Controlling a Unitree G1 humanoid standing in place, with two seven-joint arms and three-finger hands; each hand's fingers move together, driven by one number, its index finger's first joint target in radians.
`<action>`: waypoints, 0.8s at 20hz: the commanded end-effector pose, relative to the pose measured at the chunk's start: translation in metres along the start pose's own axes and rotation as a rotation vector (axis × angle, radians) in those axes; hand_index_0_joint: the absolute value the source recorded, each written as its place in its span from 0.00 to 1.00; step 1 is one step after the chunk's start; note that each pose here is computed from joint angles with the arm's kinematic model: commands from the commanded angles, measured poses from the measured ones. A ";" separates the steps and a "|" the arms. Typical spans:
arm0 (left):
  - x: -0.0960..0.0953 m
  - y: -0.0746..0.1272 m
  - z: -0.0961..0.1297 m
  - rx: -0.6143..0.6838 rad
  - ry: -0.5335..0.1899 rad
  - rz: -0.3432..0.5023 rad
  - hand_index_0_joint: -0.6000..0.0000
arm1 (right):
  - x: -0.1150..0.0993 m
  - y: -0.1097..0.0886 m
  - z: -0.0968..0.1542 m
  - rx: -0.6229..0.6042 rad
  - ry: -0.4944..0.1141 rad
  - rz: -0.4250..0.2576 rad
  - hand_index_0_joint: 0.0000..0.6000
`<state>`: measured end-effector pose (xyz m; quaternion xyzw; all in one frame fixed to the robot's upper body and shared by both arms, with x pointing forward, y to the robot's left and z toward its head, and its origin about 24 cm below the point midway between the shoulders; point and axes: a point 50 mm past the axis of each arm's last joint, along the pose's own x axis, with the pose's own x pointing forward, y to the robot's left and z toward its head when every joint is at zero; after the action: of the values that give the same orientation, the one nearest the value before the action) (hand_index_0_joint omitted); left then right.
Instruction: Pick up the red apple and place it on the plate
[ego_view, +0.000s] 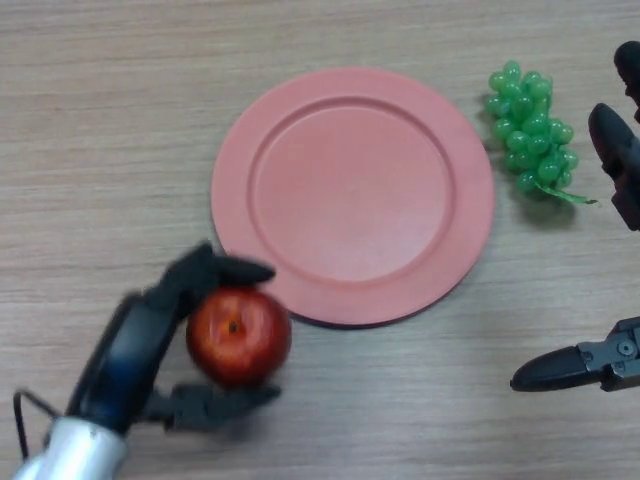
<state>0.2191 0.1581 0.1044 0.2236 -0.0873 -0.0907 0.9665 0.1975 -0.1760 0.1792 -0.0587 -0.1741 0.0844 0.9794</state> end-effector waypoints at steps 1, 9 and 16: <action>0.014 0.026 0.037 -0.017 -0.219 0.092 0.00 | -0.005 -0.006 0.029 -0.036 -0.206 -0.025 0.00; 0.094 -0.002 0.043 0.118 -0.389 0.026 0.00 | -0.012 -0.011 0.038 -0.013 -0.241 -0.033 0.00; 0.106 -0.004 0.040 -0.004 -0.344 0.038 0.58 | -0.015 -0.013 0.040 -0.005 -0.245 -0.053 0.00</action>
<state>0.3117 0.1074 0.1158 0.2114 -0.1677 -0.1496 0.9512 0.1884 -0.1870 0.1873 -0.0388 -0.1937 0.0670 0.9780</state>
